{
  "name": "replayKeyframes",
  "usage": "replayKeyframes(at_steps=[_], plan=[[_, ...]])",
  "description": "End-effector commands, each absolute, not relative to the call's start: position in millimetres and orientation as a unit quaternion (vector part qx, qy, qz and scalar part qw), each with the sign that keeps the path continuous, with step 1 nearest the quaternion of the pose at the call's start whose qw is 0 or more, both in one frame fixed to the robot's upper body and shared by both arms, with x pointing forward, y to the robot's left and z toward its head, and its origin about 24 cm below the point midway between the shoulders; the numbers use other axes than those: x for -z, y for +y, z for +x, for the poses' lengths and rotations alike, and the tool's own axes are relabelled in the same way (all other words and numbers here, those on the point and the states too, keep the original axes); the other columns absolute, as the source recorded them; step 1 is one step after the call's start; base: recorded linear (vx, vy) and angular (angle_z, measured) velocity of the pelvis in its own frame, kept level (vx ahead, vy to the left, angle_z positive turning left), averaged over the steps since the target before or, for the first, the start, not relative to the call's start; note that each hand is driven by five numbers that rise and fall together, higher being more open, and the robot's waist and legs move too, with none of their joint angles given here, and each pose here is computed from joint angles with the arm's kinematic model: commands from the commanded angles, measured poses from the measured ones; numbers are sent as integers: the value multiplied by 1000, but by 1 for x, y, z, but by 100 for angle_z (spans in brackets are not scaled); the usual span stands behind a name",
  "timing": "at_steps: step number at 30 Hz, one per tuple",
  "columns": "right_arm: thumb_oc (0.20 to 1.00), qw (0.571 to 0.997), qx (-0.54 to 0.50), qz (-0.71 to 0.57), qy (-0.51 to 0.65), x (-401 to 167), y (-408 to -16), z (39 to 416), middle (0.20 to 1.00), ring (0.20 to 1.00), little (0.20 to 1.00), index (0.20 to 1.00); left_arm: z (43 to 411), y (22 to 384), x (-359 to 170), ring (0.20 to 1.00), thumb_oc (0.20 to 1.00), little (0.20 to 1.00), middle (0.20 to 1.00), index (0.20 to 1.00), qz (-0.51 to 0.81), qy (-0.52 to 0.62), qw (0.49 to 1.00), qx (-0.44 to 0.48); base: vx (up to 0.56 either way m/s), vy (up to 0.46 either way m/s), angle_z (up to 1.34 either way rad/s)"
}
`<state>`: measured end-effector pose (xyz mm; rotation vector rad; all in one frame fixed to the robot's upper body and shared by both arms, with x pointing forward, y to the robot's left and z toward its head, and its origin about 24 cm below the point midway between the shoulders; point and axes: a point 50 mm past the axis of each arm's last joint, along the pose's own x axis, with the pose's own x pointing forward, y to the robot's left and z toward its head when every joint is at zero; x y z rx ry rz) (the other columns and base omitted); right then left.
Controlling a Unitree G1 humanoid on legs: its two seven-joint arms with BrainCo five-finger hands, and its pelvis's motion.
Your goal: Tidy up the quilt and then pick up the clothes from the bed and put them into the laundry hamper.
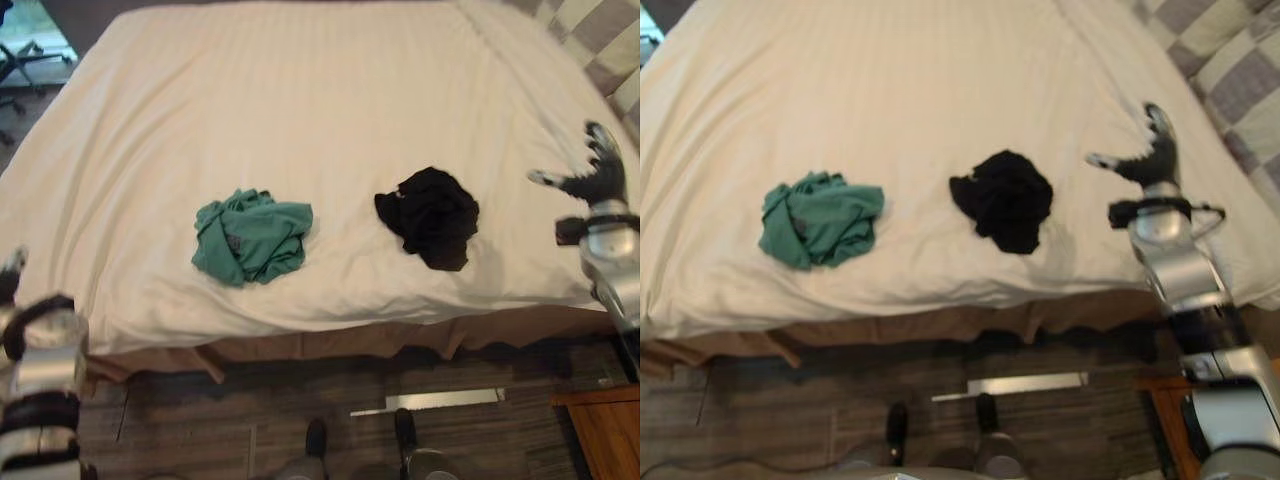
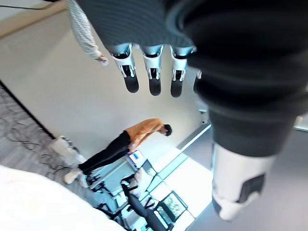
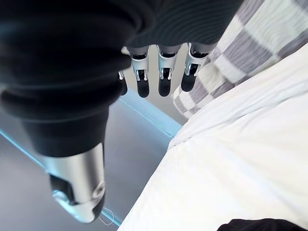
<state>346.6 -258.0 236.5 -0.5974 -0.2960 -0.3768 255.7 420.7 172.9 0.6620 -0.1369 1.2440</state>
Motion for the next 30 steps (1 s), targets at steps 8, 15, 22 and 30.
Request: replayKeyframes(at_steps=[8,15,22,30], plan=[[1000,885,185,-341,-257,-332,-208,367,1000,1000,1000,1000,330,346,-331,1000,1000,1000,1000,1000,401,-267,750,-454,-81,64,7],[1000,875,142,-366,-285,-340,-165,370,1000,1000,1000,1000,357,318,-334,1000,1000,1000,1000,1000,335,-247,796,-439,-21,80,-6],[1000,881,99,-349,-303,-334,-130,367,1000,1000,1000,1000,385,284,-297,1000,1000,1000,1000,1000,325,-204,867,-320,-9,61,-16],[200,891,86,-339,-288,-333,-108,375,200,200,200,200,404,273,-240,200,200,200,200,200,324,-46,914,-240,8,21,-5]])
